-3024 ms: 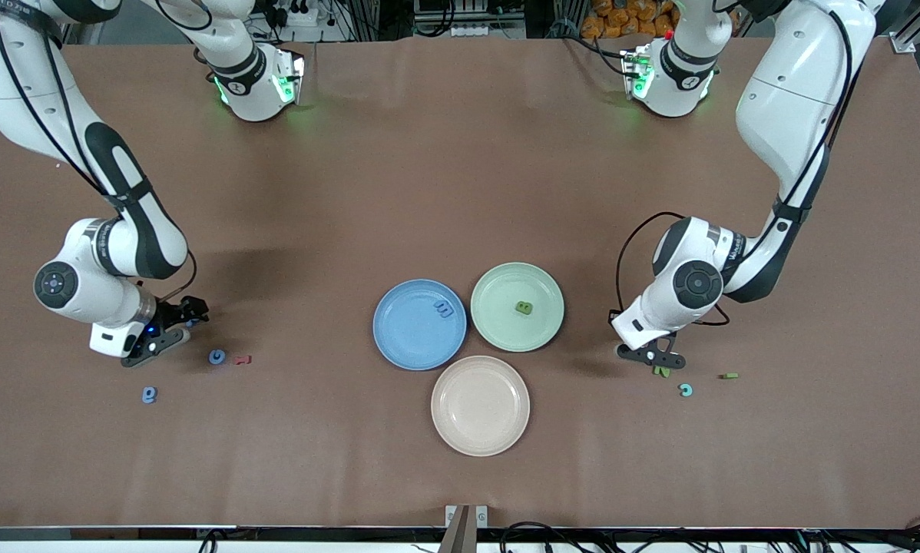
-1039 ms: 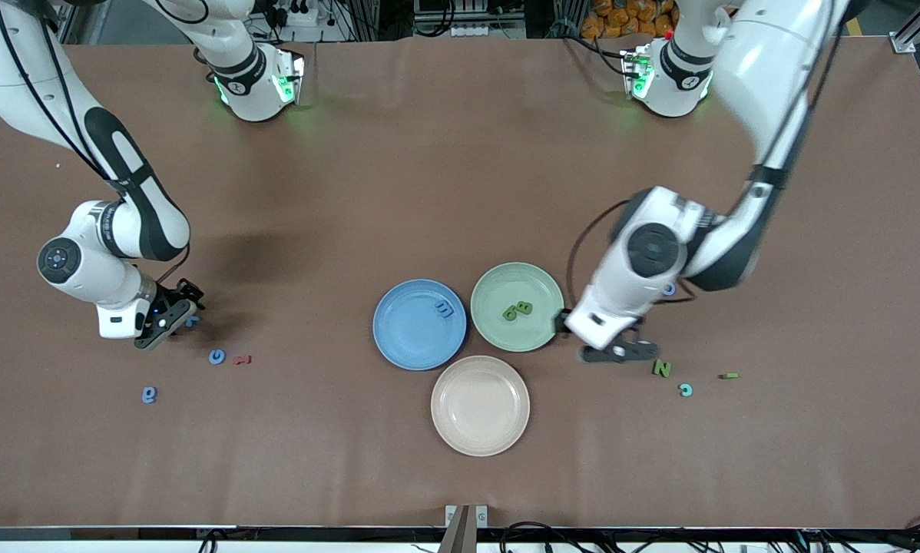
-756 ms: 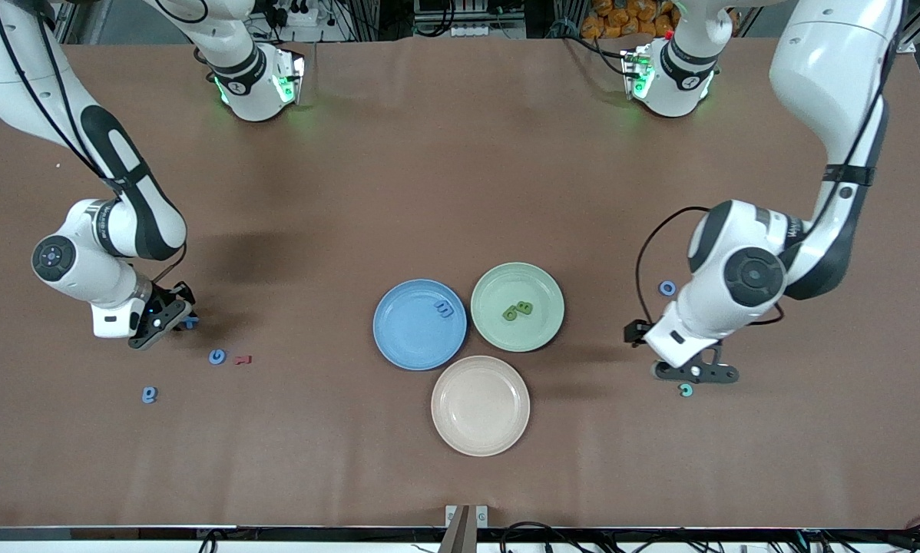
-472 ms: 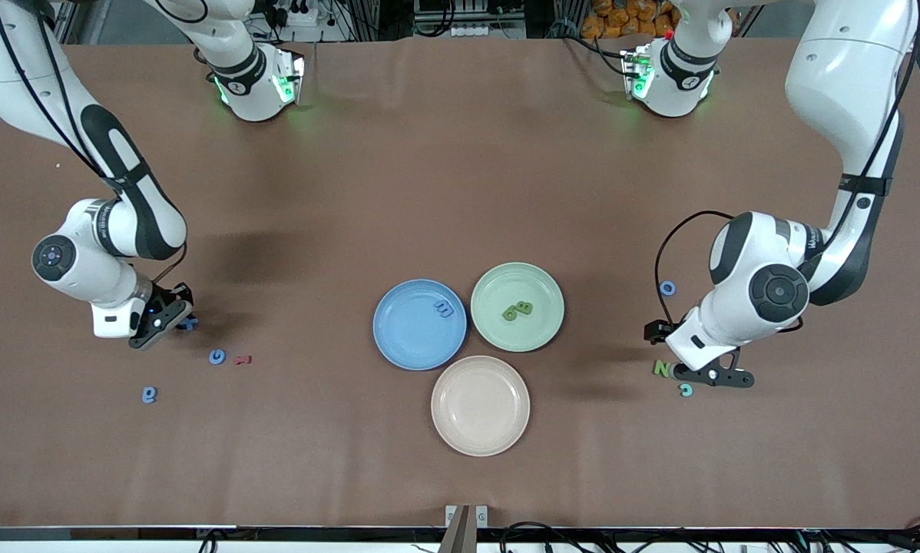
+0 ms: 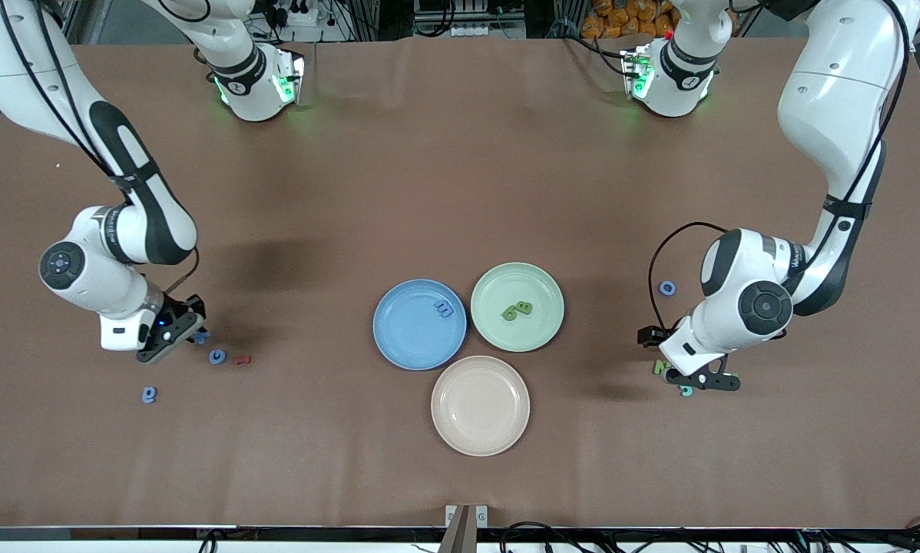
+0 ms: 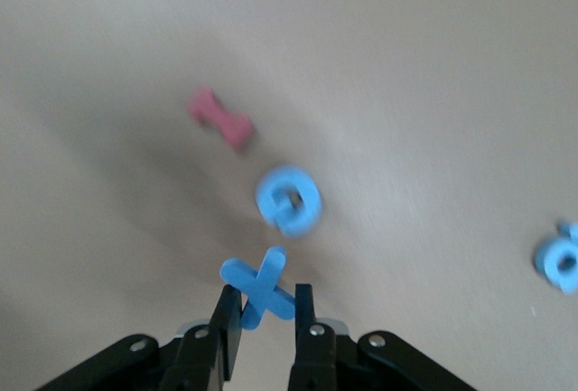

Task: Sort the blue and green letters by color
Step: 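Carry the blue plus to the blue plate while the left gripper grasps green N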

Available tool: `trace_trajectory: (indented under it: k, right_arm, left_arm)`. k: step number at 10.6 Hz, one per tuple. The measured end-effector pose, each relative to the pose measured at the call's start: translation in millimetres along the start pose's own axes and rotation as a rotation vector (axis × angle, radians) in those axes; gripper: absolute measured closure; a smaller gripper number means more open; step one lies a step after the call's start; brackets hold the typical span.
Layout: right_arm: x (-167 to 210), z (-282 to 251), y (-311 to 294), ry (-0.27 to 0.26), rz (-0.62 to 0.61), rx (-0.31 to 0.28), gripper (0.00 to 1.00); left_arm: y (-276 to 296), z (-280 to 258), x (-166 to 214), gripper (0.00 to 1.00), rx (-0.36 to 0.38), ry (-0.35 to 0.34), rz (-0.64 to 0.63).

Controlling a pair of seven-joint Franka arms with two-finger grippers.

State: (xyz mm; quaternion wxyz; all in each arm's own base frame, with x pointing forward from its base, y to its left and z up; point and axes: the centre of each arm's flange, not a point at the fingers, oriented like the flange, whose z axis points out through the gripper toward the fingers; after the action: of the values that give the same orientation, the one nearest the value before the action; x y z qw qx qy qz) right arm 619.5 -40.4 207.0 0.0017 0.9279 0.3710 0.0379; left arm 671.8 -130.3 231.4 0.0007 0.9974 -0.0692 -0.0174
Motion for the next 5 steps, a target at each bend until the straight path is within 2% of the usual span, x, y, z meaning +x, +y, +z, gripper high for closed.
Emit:
trace_trajectory:
  k: [3, 5]
  right_arm:
    - [67, -10, -53, 0.022, 0.096, -0.001, 0.72]
    - [97, -11, -92, 0.014, 0.208, 0.028, 0.72]
  left_arm:
    - [-16, 22, 5, 0.02, -0.023, 0.031, -0.027]
    - [-15, 35, 5, 0.02, -0.032, 0.028, -0.027]
